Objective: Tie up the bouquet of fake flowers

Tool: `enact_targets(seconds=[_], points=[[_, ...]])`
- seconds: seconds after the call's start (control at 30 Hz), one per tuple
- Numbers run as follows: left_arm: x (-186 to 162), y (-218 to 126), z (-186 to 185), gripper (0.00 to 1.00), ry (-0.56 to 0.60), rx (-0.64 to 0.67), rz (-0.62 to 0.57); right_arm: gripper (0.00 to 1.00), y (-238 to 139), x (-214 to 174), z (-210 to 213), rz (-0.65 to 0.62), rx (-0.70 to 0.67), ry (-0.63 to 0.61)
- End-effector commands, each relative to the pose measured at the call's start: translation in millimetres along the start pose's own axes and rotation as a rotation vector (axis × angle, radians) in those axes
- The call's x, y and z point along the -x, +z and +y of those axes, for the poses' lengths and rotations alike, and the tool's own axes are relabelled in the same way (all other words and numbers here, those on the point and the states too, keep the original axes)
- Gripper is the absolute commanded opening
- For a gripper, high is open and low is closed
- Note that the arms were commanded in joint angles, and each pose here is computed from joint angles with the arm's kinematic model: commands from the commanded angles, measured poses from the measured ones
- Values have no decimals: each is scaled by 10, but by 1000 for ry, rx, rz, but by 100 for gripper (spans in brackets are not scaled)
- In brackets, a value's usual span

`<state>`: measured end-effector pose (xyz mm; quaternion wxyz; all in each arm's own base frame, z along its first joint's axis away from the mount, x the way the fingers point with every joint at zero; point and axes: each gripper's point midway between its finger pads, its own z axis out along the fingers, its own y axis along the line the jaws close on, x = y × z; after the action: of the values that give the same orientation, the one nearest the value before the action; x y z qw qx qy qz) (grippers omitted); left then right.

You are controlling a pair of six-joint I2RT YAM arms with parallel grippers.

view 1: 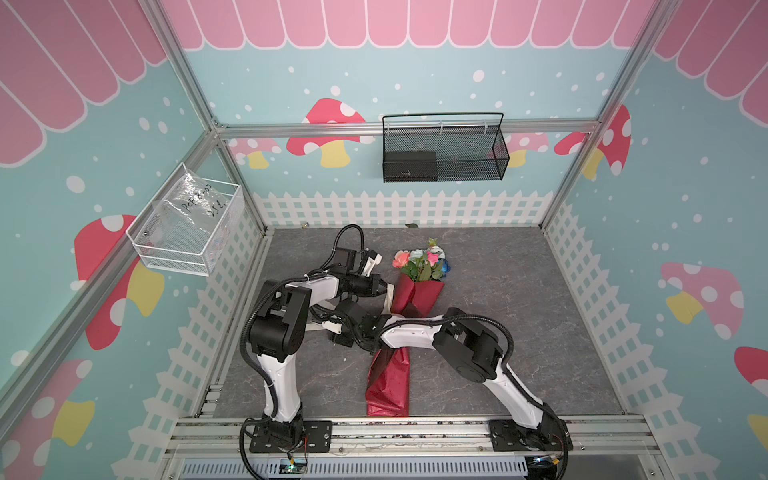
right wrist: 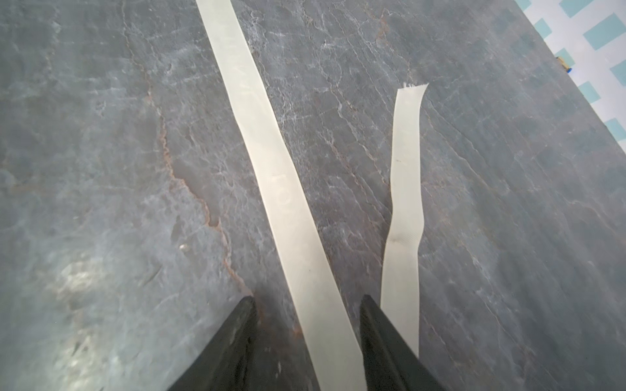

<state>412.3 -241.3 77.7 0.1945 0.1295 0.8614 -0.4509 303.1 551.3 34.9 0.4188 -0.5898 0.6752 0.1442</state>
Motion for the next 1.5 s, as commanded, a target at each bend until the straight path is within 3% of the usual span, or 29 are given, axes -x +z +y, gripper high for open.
enact_targets(seconds=[0.0, 0.33, 0.63, 0.87, 0.93, 1.2, 1.3, 1.47], points=[[-43, 52, 5, 0, -20, -19, 21, 51, 118, -151, 2, 51, 19, 11], [-62, 93, -21, 0, -11, -22, 27, 55, 284, -262, 30, 115, 100, 65], [-68, 96, -42, 0, -1, -21, 23, 46, 239, -813, 312, 334, 244, 179], [-91, 105, -34, 0, -4, -16, 26, 17, 99, -1072, 247, 447, 216, 293], [-97, 94, -27, 0, -1, -5, 22, 13, 32, -1080, 200, 458, 185, 308], [-135, -68, -107, 0, 66, 50, -51, 3, -374, -908, 53, 415, 104, 387], [-134, -142, -165, 0, 91, 65, -100, 4, -586, -748, 60, 342, 120, 419], [-208, -250, -212, 0, 112, 109, -169, 14, -985, -509, 62, 230, 141, 465]])
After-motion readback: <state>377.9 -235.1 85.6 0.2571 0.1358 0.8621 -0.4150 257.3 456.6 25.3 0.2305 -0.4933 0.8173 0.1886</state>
